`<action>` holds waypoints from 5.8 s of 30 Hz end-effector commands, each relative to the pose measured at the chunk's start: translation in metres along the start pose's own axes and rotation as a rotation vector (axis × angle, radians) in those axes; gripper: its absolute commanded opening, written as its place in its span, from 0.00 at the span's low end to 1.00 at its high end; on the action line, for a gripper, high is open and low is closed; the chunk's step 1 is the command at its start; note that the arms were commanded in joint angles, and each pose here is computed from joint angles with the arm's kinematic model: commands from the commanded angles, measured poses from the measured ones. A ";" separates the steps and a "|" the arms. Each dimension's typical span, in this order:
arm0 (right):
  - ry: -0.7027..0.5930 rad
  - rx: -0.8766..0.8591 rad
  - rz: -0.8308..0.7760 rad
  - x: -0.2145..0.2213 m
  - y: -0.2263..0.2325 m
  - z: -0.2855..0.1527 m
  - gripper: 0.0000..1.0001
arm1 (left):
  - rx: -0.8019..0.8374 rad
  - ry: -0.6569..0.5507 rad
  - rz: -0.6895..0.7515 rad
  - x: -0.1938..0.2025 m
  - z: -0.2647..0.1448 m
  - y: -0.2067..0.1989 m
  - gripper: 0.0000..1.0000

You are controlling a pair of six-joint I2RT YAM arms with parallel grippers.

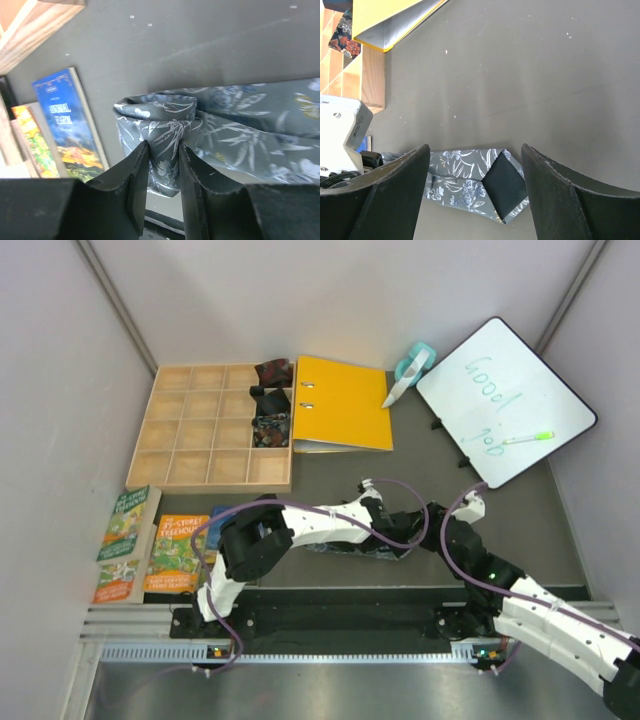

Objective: Roll the ties
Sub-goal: Roll the tie at the center of the board.

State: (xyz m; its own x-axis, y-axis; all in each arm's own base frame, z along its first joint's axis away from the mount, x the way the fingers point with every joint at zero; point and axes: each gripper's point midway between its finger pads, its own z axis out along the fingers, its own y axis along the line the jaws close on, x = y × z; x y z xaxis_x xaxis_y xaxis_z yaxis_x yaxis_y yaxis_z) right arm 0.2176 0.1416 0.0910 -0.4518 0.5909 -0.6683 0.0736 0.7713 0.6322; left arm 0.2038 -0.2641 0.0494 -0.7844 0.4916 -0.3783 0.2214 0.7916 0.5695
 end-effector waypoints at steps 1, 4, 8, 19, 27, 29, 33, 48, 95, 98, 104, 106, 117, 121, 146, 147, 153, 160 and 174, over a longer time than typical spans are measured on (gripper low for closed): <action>-0.031 -0.010 0.015 -0.008 0.005 0.001 0.74 | 0.151 0.005 -0.070 -0.010 -0.005 -0.041 0.35; -0.027 -0.009 0.012 -0.007 0.006 0.002 0.74 | 0.196 0.006 -0.085 -0.012 -0.008 -0.050 0.36; -0.025 -0.013 0.011 -0.007 0.007 0.002 0.74 | 0.241 0.001 -0.104 -0.017 -0.011 -0.059 0.37; -0.021 -0.016 0.004 -0.006 0.007 0.002 0.74 | 0.347 -0.011 -0.165 -0.025 -0.018 -0.069 0.44; -0.023 -0.015 0.003 -0.007 0.007 0.002 0.74 | 0.352 -0.038 -0.195 -0.035 -0.031 -0.050 0.57; -0.022 -0.015 0.004 -0.007 0.008 0.002 0.74 | 0.347 -0.045 -0.201 -0.036 -0.035 -0.043 0.59; -0.024 -0.016 0.004 -0.008 0.008 0.002 0.74 | 0.344 -0.056 -0.224 -0.036 -0.039 -0.030 0.61; 0.129 -0.046 -0.118 -0.002 0.051 0.012 0.70 | 0.335 -0.102 -0.368 -0.021 -0.064 0.043 0.57; 1.016 -0.150 -0.283 0.148 0.152 0.110 0.18 | 0.775 0.029 -0.506 0.048 -0.004 -0.023 0.33; 1.045 -0.206 -0.261 0.152 0.159 0.104 0.18 | 0.773 0.030 -0.506 0.048 -0.003 -0.022 0.33; 1.080 -0.222 -0.228 0.156 0.159 0.097 0.18 | 0.762 0.026 -0.513 0.046 -0.002 -0.017 0.32; 1.098 -0.230 -0.202 0.159 0.159 0.093 0.17 | 0.759 0.026 -0.513 0.046 -0.001 -0.017 0.33; 1.148 -0.256 -0.094 0.163 0.166 0.080 0.17 | 0.739 0.030 -0.514 0.047 0.004 -0.015 0.32; 1.181 -0.251 -0.065 0.168 0.165 0.077 0.18 | 0.735 0.027 -0.514 0.045 0.004 -0.013 0.32; 0.857 -0.097 -0.218 0.046 0.188 0.115 0.25 | 0.736 0.035 -0.529 0.044 -0.022 0.012 0.31; 0.843 -0.132 -0.203 0.045 0.192 0.113 0.25 | 0.733 0.025 -0.541 0.040 -0.027 0.018 0.32; 0.863 -0.178 -0.128 0.064 0.177 0.067 0.24 | 0.711 0.037 -0.503 0.043 -0.050 0.048 0.40; 0.918 -0.276 -0.132 0.103 0.189 0.027 0.24 | 0.614 -0.032 -0.516 0.032 -0.050 0.081 0.46; 0.944 -0.267 -0.117 0.137 0.166 0.043 0.16 | 0.699 -0.062 -0.564 0.002 -0.030 0.079 0.45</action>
State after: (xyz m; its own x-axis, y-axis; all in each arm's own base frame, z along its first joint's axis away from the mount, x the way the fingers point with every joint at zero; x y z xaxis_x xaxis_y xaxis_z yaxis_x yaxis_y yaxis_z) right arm 0.1991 0.3579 0.0925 -0.9830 -0.0145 -0.1830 -0.1449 0.6734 0.7250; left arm 0.1894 -0.1960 0.1089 -0.8710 -0.0160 -0.4910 0.0961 0.9746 -0.2022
